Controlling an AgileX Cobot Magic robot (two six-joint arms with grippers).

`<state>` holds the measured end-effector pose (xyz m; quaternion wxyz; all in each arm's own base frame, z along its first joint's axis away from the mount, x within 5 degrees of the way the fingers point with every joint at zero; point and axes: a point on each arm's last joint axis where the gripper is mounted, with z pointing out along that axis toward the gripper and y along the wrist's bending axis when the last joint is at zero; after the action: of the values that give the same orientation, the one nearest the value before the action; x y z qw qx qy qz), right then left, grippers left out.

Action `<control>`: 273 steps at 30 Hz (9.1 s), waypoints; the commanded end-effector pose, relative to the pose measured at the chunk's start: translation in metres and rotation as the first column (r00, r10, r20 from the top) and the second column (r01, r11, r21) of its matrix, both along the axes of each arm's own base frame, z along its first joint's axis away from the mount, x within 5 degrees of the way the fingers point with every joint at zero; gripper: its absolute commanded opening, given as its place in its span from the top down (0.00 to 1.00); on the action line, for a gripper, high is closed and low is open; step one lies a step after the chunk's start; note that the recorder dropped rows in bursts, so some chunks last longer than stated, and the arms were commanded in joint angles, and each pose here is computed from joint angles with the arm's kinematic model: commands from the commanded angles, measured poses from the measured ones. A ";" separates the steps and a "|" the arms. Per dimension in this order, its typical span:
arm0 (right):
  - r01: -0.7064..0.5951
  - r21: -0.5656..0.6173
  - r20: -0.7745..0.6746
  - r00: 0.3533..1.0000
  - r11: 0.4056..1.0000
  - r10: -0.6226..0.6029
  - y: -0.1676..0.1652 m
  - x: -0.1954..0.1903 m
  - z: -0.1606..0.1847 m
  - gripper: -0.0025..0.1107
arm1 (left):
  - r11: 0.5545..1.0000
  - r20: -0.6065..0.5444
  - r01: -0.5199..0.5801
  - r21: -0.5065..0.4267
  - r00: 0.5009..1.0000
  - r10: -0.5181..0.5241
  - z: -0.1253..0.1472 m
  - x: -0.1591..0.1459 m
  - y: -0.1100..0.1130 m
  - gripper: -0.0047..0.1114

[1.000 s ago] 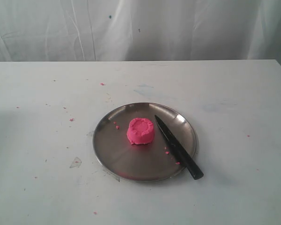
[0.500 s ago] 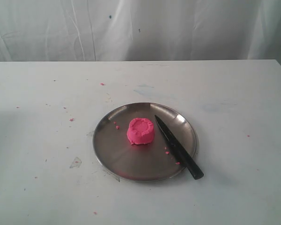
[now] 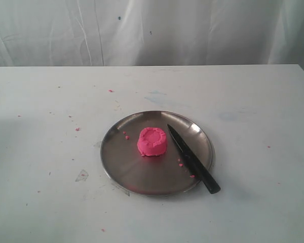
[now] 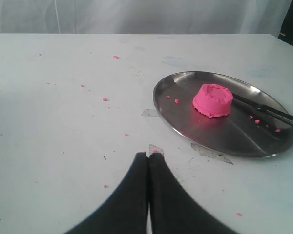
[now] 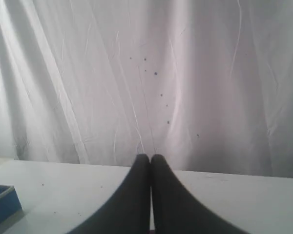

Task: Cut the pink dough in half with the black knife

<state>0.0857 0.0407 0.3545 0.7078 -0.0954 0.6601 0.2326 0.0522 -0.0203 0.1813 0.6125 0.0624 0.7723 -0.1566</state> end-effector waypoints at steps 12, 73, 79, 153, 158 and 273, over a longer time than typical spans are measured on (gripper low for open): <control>0.278 -0.127 0.126 0.957 0.952 -0.262 -0.018 0.020 0.020 0.98 | 1.000 0.001 -0.005 -0.013 1.000 0.005 -0.001 0.000 0.000 0.96; -0.596 -0.081 -0.871 0.432 0.799 0.234 0.057 0.236 -0.214 0.54 | 1.000 0.002 -0.005 -0.005 1.000 0.005 -0.001 0.000 0.000 0.96; -0.620 -0.068 -0.884 0.401 0.782 0.242 0.061 0.237 -0.223 0.54 | 1.000 0.002 -0.005 -0.005 1.000 0.005 -0.001 0.000 0.000 0.96; -0.588 -0.460 -0.752 0.656 0.665 0.060 0.112 0.173 -0.120 0.89 | 1.000 0.002 -0.005 -0.005 1.000 0.005 -0.001 0.000 0.000 0.96; -0.571 -0.462 -0.747 0.663 0.679 0.049 0.113 0.172 -0.123 0.89 | 1.000 0.002 -0.005 -0.005 1.000 0.005 -0.001 0.000 0.000 0.96; -0.535 -0.482 -0.749 0.663 0.694 -0.009 0.131 0.192 -0.166 0.98 | 0.770 -0.229 0.546 -0.331 0.745 -0.627 0.021 0.296 -0.114 0.96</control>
<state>0.2751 0.1714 0.1886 0.2565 -0.3441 0.8962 0.1126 0.3426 -0.1331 0.2056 0.3929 0.2004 0.7848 -0.4354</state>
